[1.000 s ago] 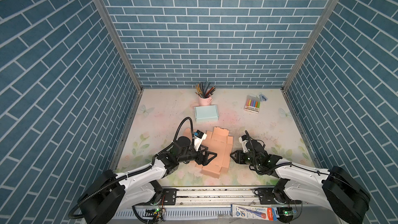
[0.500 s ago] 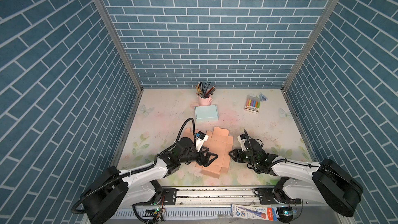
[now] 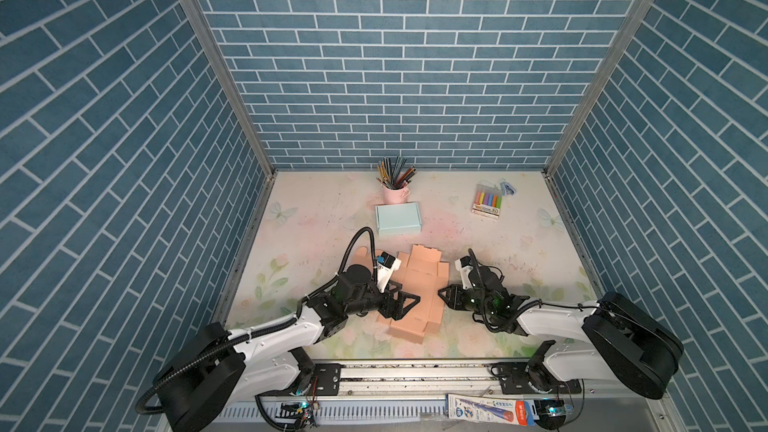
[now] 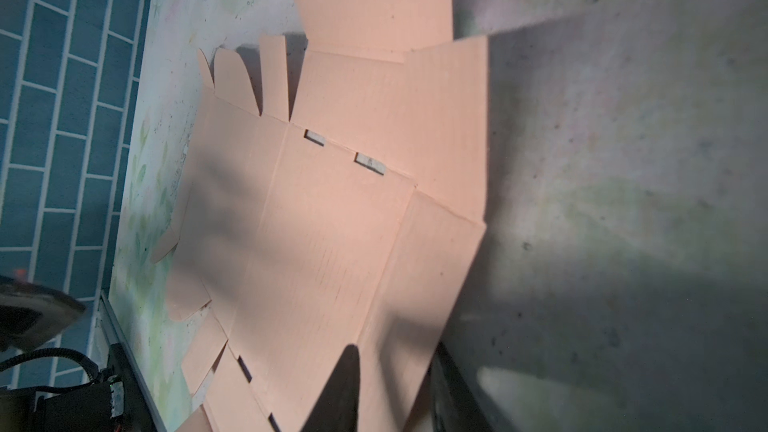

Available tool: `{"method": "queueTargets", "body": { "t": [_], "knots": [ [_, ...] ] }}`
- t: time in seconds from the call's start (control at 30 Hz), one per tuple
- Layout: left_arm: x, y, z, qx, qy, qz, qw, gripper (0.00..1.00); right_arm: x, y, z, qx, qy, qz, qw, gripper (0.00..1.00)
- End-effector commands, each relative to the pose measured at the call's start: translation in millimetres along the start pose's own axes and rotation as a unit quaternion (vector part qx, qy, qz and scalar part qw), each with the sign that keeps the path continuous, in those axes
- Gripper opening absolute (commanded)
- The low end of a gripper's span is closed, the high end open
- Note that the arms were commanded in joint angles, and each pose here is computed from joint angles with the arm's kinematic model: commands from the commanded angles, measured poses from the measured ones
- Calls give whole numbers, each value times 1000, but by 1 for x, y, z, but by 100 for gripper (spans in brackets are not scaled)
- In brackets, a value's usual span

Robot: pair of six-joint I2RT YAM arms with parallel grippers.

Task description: Fold the paper box

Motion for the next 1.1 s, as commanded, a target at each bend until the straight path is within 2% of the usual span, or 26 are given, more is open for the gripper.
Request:
{"method": "queueTargets", "body": {
  "t": [0.0, 0.3, 0.6, 1.07],
  "knots": [
    [-3, 2, -3, 0, -15, -15, 1000, 88, -1, 1, -4, 7, -23, -7, 1000, 27],
    [-2, 0, 2, -15, -15, -9, 1000, 88, -5, 12, -5, 16, -10, -36, 999, 21],
    [-3, 1, 3, -28, -16, -11, 999, 88, -5, 1, -3, 0, -18, -10, 1000, 22],
    [-1, 2, 10, -59, -18, -13, 998, 88, -14, -6, -4, -19, -36, -12, 999, 21]
  ]
}}
Point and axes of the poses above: each gripper's point midway between its finger pads, its own y axis back along the fingers, its own z axis along the line the jaws close on, x = y × z, the point moved 8 cm from there along y, back along the fingers, and after that the axes turned 3 degrees about y, right-handed, at the moved point
